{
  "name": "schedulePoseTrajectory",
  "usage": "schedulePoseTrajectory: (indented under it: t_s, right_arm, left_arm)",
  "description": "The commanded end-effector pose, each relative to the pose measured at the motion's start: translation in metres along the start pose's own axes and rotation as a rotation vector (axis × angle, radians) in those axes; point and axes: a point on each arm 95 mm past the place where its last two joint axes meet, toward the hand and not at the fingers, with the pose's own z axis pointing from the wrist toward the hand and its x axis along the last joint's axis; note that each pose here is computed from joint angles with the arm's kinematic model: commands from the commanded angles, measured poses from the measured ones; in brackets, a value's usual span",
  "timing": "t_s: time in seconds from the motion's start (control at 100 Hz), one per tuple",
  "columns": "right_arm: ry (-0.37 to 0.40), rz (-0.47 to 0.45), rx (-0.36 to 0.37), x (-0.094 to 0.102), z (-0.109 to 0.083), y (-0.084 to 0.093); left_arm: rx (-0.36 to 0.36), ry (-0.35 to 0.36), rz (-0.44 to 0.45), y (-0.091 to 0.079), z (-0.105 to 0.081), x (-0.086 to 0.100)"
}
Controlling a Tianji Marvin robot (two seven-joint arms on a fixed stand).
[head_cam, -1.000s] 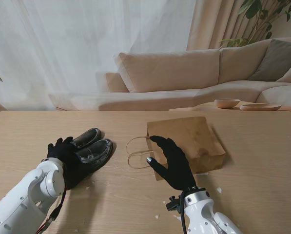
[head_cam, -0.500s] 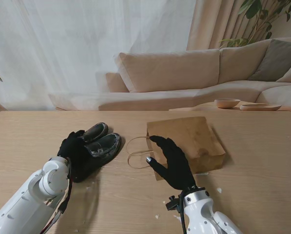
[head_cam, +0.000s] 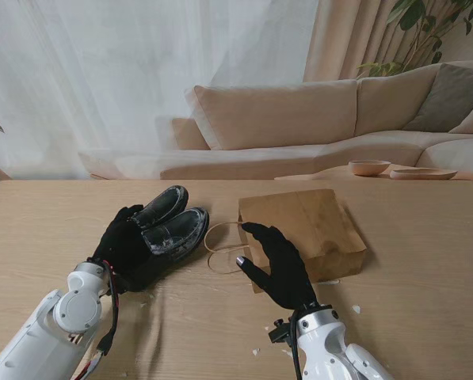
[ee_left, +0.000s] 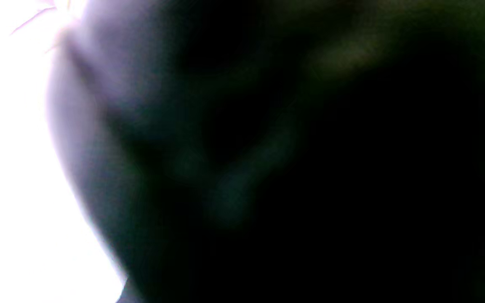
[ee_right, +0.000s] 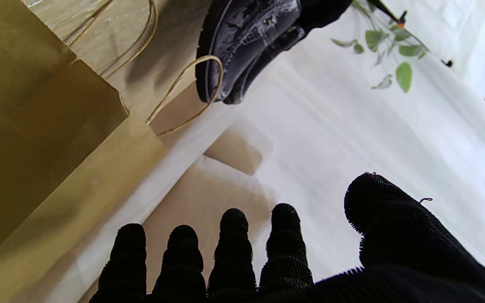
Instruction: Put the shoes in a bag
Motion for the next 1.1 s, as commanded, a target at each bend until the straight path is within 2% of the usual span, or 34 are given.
schedulePoseTrajectory:
  t_s: [0.0,0.22,0.41,0.69,1.09]
  right_arm:
    - [-0.003,0.002,0.016,0.002,-0.001,-0.004]
    - [-0.001,-0.086,0.035,0.004,0.001,-0.002]
    - [0.022,-0.224,0.077,0.011,0.013,0.003]
    - [0.031,-0.463,0.199,0.015,0.045,0.012]
    - [0.001,-0.679,0.362,0.005,0.092,0.008]
  left_arm:
    - [0.021,0.054,-0.009,-0.014,0.001,0.013]
    - [0.03,0.126,-0.021,-0.032,-0.016,0.017]
    - [0.011,0.146,0.004,-0.044,-0.03,0.018]
    - [-0.023,0.149,0.052,-0.056,-0.044,0.011]
    - [-0.056,0.152,0.064,-0.059,-0.045,0.011]
